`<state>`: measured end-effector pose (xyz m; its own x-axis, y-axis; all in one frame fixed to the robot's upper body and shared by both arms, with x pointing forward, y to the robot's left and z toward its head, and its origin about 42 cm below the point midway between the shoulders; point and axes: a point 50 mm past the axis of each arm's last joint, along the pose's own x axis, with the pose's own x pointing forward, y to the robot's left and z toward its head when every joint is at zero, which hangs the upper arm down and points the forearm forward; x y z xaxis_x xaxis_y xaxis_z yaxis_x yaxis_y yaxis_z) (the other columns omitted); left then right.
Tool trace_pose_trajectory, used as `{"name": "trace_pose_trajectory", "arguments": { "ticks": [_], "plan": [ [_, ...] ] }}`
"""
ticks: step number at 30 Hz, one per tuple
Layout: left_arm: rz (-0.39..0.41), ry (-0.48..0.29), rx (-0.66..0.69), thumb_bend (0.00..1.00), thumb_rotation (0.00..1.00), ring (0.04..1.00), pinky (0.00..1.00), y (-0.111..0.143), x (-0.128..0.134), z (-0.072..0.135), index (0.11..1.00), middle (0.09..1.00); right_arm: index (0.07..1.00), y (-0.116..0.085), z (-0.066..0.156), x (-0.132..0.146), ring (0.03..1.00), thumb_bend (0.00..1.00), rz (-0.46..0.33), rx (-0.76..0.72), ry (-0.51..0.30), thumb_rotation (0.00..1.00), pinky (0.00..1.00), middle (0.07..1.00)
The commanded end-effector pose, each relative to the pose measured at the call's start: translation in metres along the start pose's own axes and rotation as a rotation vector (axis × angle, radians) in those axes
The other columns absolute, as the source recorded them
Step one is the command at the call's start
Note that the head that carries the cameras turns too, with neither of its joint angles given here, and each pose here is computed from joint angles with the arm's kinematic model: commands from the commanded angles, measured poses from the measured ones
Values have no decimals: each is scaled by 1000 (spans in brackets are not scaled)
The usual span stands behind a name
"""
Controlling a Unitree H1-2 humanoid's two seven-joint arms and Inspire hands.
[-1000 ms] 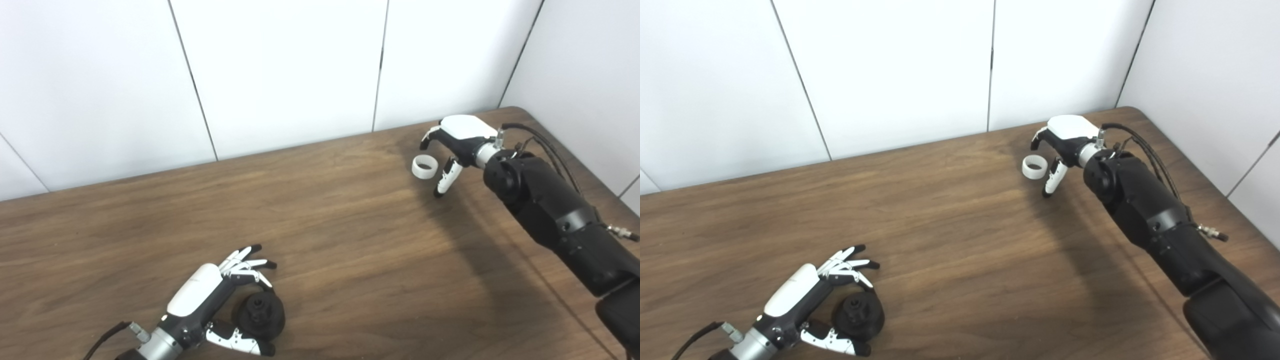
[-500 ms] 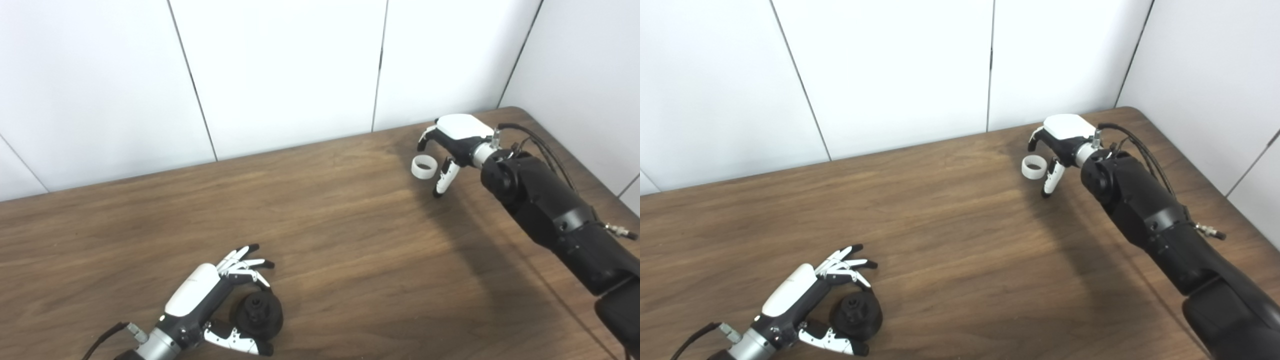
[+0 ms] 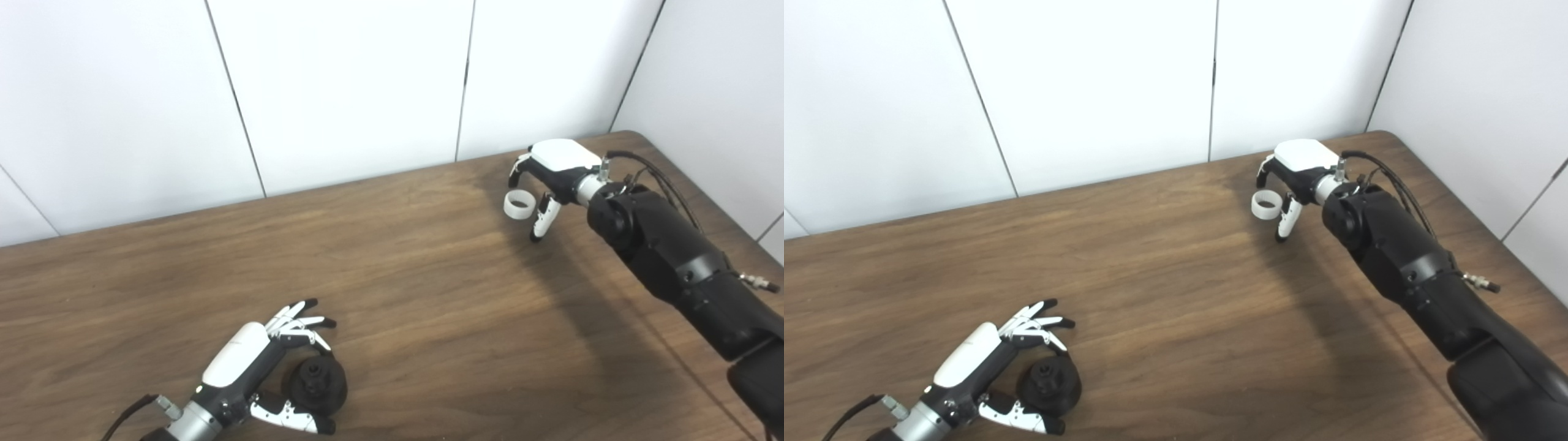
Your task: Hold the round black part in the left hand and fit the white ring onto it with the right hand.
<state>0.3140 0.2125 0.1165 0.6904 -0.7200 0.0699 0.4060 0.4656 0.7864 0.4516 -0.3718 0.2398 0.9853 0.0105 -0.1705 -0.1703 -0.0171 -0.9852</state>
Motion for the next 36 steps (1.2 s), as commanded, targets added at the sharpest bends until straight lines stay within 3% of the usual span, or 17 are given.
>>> {"name": "trace_pose_trajectory", "arguments": {
  "ticks": [1, 11, 23, 31, 36],
  "plan": [
    [44, -59, 34, 524, 50, 987, 1000, 16, 6, 10, 482, 840, 488, -12, 5, 4, 973, 529, -43, -18, -9, 134, 996, 831],
    [47, -58, 38, 523, 49, 986, 1000, 19, 4, 9, 482, 841, 485, -24, 4, 3, 975, 524, -63, -16, -18, 133, 1000, 823],
    [50, -51, 35, 524, 49, 988, 1000, 19, 7, 5, 482, 843, 485, -39, 15, 1, 985, 525, -98, -32, -89, 134, 1000, 834],
    [45, -42, 32, 523, 49, 987, 1000, 17, 9, 3, 482, 843, 485, -55, 40, -6, 1000, 525, -177, -53, -204, 133, 1000, 832],
    [47, -40, 31, 523, 49, 988, 1000, 17, 10, 2, 482, 846, 484, -64, 63, -14, 1000, 526, -202, -52, -306, 135, 1000, 880]
  ]
}}
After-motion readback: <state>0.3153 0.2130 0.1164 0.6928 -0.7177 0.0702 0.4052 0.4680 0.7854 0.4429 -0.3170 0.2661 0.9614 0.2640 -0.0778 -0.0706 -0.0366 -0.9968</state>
